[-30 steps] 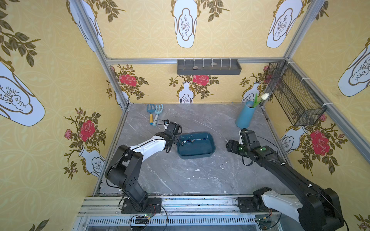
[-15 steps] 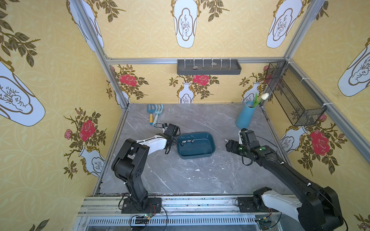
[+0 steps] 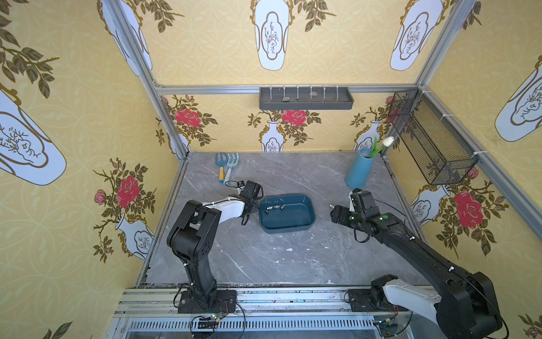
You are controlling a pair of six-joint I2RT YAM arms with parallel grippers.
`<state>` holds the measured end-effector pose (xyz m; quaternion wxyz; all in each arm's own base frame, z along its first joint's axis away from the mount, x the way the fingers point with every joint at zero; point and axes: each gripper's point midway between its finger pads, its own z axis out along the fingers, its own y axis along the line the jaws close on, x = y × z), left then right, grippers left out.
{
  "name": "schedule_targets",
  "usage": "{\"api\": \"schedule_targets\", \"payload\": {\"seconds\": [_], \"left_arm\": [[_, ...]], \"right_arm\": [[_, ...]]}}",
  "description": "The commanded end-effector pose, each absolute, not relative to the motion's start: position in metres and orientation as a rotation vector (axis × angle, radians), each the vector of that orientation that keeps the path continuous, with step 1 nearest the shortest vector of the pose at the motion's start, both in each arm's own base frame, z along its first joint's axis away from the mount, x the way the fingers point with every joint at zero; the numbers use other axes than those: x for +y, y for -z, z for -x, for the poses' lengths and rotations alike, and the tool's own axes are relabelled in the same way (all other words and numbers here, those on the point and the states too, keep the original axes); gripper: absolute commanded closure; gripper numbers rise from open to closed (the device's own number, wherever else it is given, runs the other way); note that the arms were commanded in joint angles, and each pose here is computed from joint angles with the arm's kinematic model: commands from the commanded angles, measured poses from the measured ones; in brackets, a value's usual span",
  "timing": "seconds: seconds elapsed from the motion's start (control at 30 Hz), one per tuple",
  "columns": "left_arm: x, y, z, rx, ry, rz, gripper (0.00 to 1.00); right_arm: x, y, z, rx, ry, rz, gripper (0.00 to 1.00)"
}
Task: Take out the socket from the storage box
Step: Place the socket head at the center of the board.
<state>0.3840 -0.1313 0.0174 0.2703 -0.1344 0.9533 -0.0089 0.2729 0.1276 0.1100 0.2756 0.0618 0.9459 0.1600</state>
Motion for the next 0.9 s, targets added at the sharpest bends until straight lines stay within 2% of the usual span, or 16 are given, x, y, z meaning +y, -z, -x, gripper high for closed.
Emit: {"api": "schedule_targets", "payload": {"seconds": [0.0,0.47,0.87], "left_arm": [[-0.130,-0.013,-0.384,2.578,0.005,0.348,0.69],[-0.116,-0.014,-0.387,2.573,-0.030,0.370,0.57],[-0.113,-0.022,-0.393,2.556,-0.055,0.344,0.53]], "right_arm": [[0.130,-0.114,-0.277,2.521,-0.439,-0.160,0.09],[0.131,-0.113,-0.279,2.522,-0.447,-0.165,0.09],[0.131,-0.111,-0.279,2.525,-0.449,-0.168,0.09]]}}
